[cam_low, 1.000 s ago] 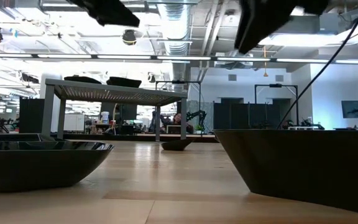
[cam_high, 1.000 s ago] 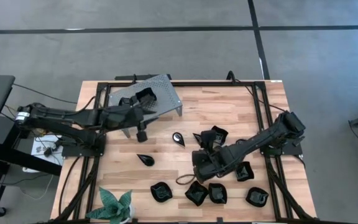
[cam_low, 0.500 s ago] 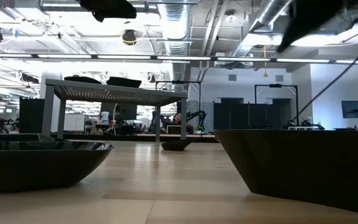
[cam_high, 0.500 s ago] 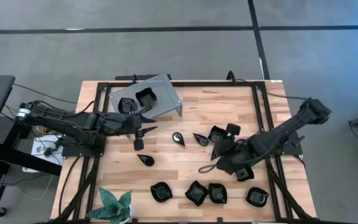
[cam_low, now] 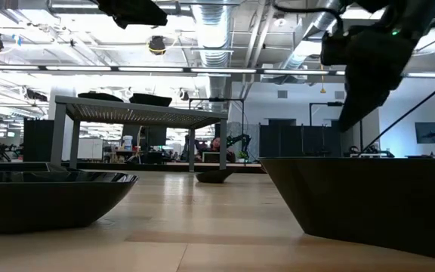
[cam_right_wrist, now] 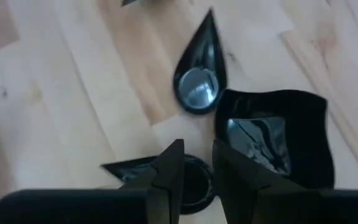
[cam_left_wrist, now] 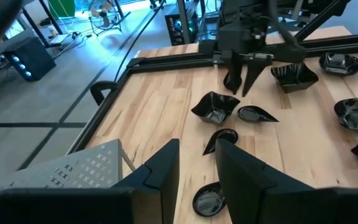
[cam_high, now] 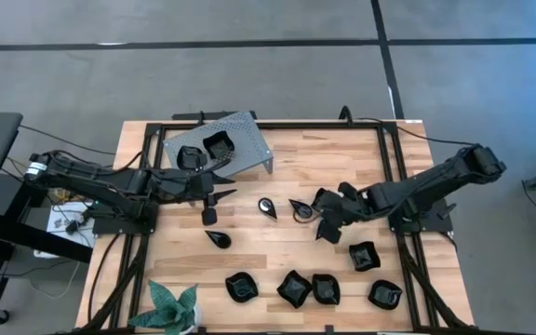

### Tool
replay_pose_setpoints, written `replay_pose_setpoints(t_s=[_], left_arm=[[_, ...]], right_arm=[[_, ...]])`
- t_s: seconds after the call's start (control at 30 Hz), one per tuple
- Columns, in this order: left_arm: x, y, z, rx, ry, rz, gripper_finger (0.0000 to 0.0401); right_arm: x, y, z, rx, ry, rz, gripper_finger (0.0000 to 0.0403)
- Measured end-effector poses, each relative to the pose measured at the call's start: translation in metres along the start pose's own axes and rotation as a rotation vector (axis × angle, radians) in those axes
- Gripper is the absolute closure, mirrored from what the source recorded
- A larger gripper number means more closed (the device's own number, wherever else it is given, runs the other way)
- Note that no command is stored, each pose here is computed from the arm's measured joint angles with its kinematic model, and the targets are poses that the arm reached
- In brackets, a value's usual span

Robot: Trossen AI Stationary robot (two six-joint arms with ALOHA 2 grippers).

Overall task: Pick & Place Mini shaped plates
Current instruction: Stack the black distorted square plate on top of the black distorted square plate on the shelf

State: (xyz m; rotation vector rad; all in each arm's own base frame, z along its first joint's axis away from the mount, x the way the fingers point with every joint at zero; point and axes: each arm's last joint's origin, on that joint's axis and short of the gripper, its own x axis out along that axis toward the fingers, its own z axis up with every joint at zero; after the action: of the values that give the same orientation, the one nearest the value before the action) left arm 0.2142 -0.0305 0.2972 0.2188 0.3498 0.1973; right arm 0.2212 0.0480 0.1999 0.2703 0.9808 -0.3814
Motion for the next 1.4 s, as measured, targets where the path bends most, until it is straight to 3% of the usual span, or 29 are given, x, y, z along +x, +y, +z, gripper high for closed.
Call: replay_pose_setpoints(t_s=[0.27,0.57,0.9,1.0,1.17,1.3,1.4], left_arm=[[0.000,0.000,0.000,0.000,0.000,0.000,0.0295],[0.000,0.000,0.000,-0.050,0.003,-0.002,0.0295],[0.000,0.000,0.000,-0.051,0.003,-0.002,0.0295],[0.000,0.000,0.000,-0.051,0.003,-0.002,0.0295],[0.000,0.000,0.000,-0.050,0.003,-0.002,0.0295],[0.000,0.000,0.000,-0.050,0.003,-0.006,0.0295],[0.000,-0.004,0.000,-0.028,-0.010,-0.129,0.0295]], right_arm=[[0.004,-0.004,0.004,0.017,-0.004,-0.013,0.0324],[0.042,0.004,-0.006,-0.063,0.111,-0.091,0.0324],[0.069,-0.003,-0.010,-0.063,0.204,-0.168,0.0325],[0.072,-0.002,-0.011,-0.096,0.227,-0.150,0.0337],[0.068,-0.001,-0.011,-0.144,0.236,-0.108,0.0392],[0.051,0.008,0.001,-0.171,0.198,-0.040,0.0392],[0.033,0.019,0.017,-0.225,0.115,0.022,0.0398]])
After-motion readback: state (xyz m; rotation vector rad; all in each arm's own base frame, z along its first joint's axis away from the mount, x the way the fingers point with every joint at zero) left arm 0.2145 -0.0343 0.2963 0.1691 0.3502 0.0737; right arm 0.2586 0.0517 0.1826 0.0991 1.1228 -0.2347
